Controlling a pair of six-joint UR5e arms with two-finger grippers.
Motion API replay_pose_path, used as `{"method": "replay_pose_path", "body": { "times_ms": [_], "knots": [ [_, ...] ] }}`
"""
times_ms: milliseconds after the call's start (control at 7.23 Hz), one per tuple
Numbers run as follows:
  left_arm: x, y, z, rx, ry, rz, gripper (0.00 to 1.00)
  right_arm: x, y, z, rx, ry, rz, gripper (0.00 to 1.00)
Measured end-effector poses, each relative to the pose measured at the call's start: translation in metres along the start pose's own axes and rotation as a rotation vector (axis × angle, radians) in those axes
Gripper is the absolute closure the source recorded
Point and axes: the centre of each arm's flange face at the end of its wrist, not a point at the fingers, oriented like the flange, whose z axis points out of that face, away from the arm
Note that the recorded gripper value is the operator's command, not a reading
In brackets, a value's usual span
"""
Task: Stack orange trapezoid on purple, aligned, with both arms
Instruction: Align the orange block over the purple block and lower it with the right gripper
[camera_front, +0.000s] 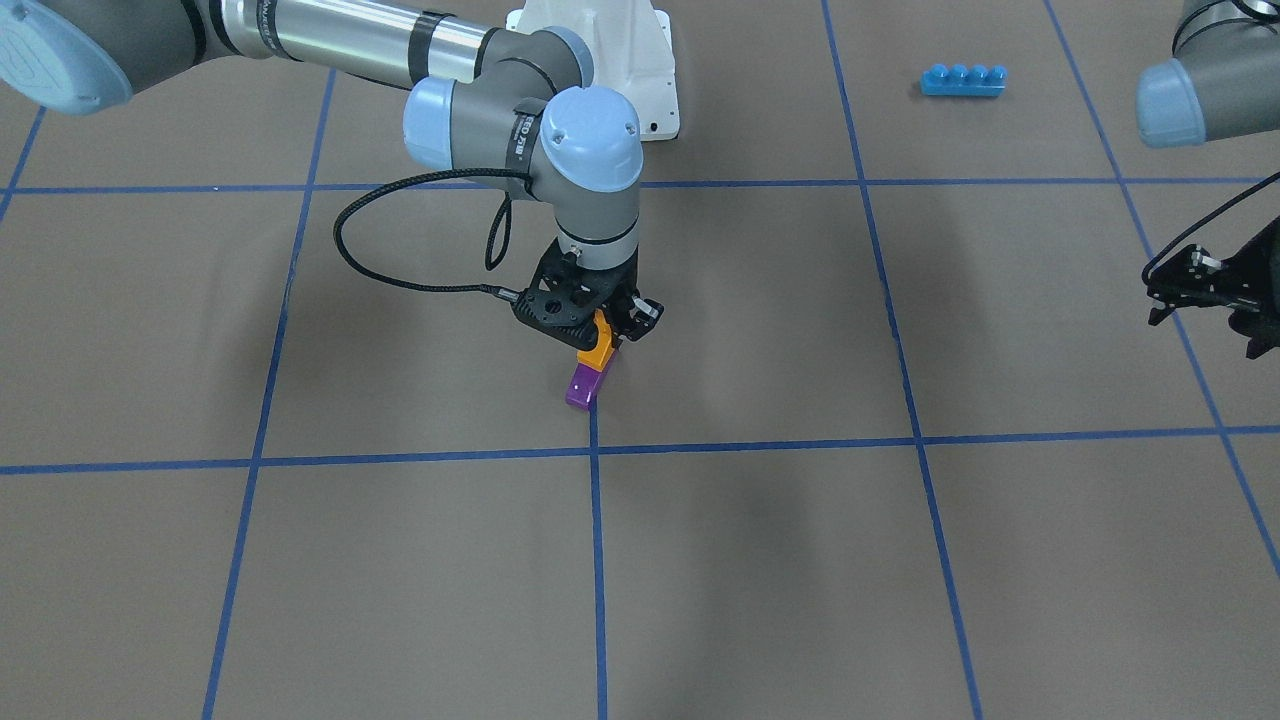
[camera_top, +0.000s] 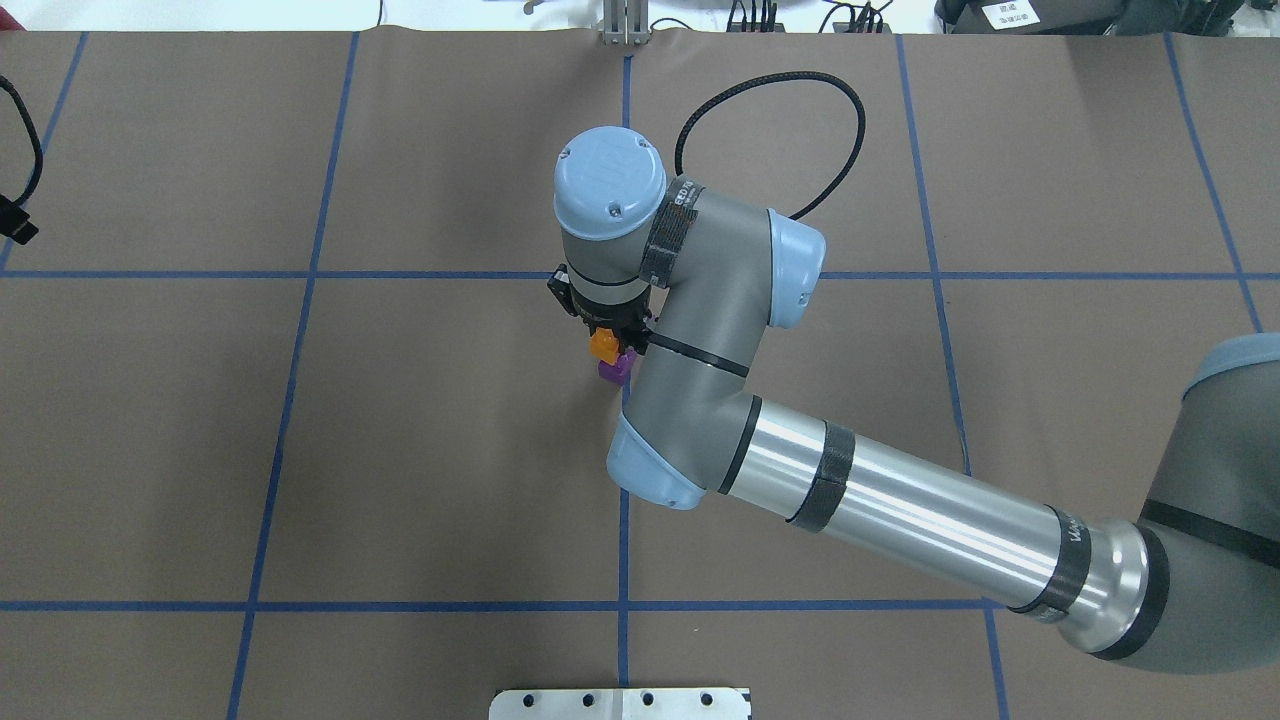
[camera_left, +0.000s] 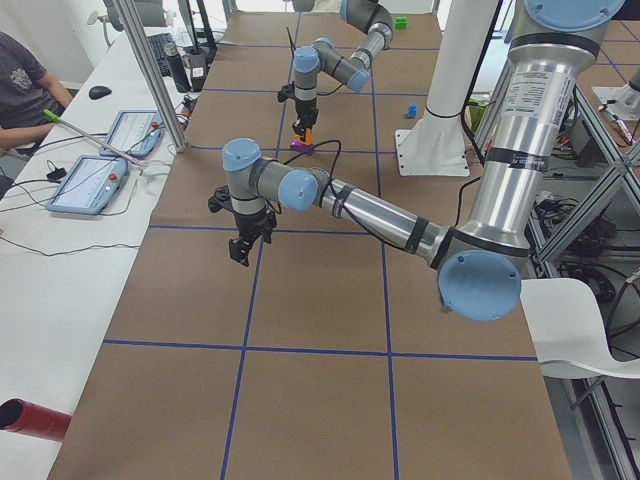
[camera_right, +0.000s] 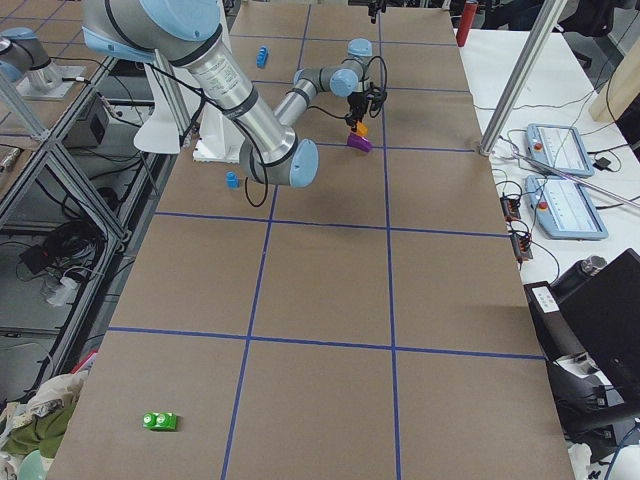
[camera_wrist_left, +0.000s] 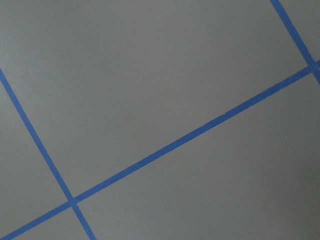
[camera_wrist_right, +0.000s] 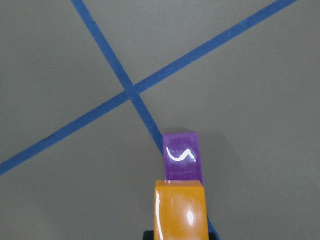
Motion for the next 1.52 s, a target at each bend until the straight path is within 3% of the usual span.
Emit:
{"method": "replay_pose_path", "body": {
  "times_ms": [553,1522],
  "knots": [
    [0.0,0.0,0.001,-0.001,0.001,0.0,0.0,0.0,-0.001,-0.008,-0.028,-0.005,0.006,1.0],
    [0.0,0.0,0.001,-0.002,0.002,-0.001,0.0,0.006,0.002,0.0,-0.028,0.045,0.02,1.0]
  ]
}}
